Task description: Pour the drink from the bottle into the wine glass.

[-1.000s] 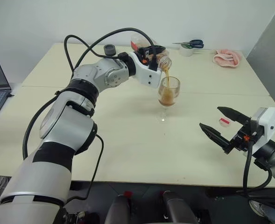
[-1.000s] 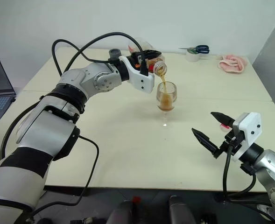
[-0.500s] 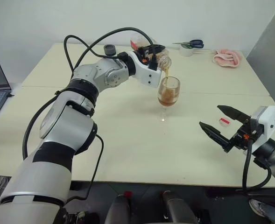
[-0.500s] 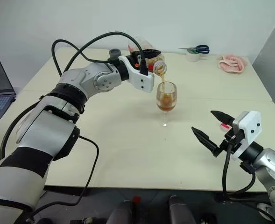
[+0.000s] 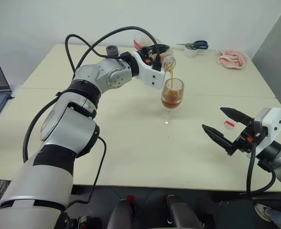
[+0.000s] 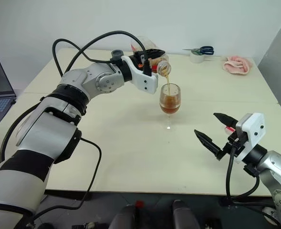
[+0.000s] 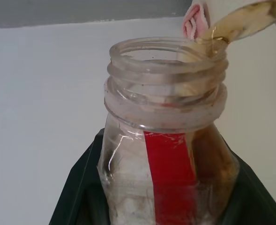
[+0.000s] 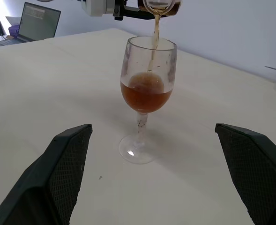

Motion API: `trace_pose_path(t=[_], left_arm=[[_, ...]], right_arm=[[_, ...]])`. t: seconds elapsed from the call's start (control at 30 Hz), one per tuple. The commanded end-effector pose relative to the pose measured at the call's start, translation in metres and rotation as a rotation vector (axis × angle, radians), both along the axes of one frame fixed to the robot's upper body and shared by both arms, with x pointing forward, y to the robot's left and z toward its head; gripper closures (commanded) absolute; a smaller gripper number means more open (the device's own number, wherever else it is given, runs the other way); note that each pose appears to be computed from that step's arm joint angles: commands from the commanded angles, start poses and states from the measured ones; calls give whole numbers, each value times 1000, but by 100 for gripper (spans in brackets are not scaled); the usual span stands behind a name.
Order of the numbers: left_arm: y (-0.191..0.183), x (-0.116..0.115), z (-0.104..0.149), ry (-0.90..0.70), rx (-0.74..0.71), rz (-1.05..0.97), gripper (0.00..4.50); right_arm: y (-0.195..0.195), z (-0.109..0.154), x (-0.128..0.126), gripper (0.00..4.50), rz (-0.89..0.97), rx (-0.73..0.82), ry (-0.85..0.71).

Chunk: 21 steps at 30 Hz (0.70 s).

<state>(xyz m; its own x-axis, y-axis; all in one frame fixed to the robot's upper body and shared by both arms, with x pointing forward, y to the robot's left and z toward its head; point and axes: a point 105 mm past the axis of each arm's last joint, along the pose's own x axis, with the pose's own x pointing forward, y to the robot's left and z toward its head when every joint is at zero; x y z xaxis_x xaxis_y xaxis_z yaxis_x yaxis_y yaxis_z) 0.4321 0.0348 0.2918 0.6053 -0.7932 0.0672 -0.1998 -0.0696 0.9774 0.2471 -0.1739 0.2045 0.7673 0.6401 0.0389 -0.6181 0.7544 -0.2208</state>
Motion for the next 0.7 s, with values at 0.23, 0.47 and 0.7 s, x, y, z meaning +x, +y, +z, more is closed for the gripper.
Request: trace_pose_path(t=[0.23,0.47,0.7], left_arm=[[-7,-6,27,-65,-25,-31,263],[-2,-3,25,107,-178,-26,266],[15,3,28,402,-483,-62,266]], right_arm=[[3,11,1,0,7,-8,-59],[8,28,8,0,11,31,-86],[32,65,15,0,112,21,-189]])
